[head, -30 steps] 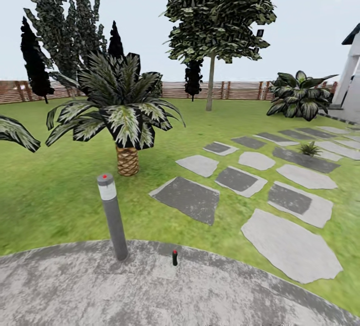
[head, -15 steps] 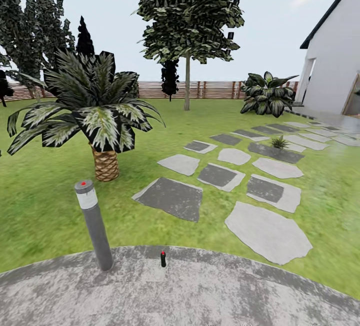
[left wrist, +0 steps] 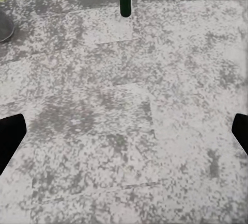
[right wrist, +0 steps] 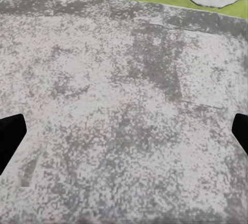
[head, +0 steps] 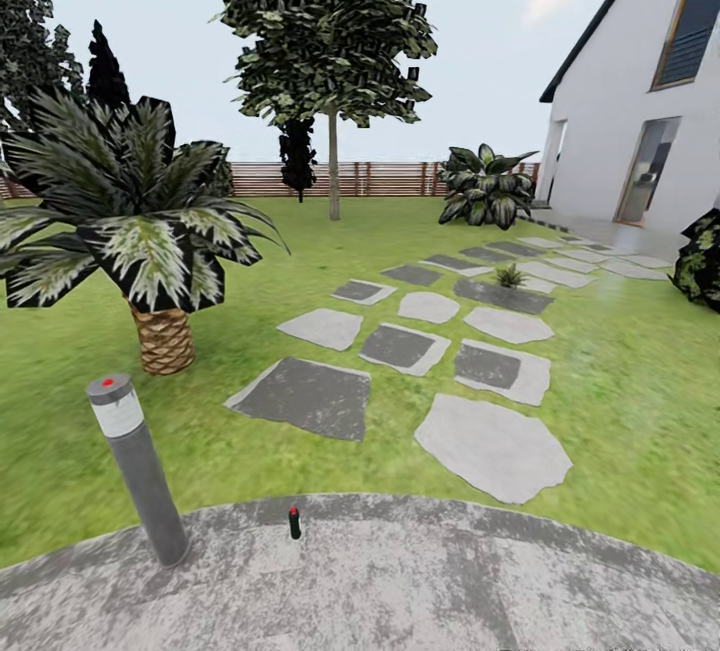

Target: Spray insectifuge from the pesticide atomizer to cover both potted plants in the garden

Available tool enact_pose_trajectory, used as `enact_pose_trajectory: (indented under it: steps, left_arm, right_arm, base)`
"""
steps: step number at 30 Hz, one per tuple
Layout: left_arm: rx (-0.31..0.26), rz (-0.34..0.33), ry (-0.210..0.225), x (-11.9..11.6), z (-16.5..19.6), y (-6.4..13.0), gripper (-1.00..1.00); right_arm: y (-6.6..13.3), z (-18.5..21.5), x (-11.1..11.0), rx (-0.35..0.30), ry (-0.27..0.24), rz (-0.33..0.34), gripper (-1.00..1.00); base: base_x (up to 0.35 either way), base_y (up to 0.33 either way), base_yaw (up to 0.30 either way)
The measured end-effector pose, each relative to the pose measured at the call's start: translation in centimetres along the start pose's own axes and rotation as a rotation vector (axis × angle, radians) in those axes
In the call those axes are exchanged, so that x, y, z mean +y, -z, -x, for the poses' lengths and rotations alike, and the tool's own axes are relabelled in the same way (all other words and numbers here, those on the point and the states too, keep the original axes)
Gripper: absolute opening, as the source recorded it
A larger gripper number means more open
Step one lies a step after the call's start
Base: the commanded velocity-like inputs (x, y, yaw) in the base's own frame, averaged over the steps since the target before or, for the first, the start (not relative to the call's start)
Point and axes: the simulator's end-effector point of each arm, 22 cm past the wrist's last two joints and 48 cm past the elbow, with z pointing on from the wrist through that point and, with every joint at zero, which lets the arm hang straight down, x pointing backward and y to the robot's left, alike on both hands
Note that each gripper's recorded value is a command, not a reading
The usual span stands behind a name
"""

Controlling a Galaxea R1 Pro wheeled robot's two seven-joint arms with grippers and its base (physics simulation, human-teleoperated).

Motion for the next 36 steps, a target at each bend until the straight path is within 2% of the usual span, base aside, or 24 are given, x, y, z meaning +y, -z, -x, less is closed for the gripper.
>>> enact_pose_trajectory:
  steps: [26,36]
  left_arm:
    - [-0.005,0.021,0.008,0.8,-3.3,-3.1,1.0]
    - [0.008,0.021,0.008,0.7,-5.4,-4.4,1.0]
  right_arm:
    - [-2.8,-3.7,0.0,-0.001,0.003,-0.001,1.0]
    - [-3.9,-5.8,0.0,0.013,0.004,-0.003,1.0]
  base:
    - [0.0,0.0,-0.004]
    - [0.0,0.0,0.0]
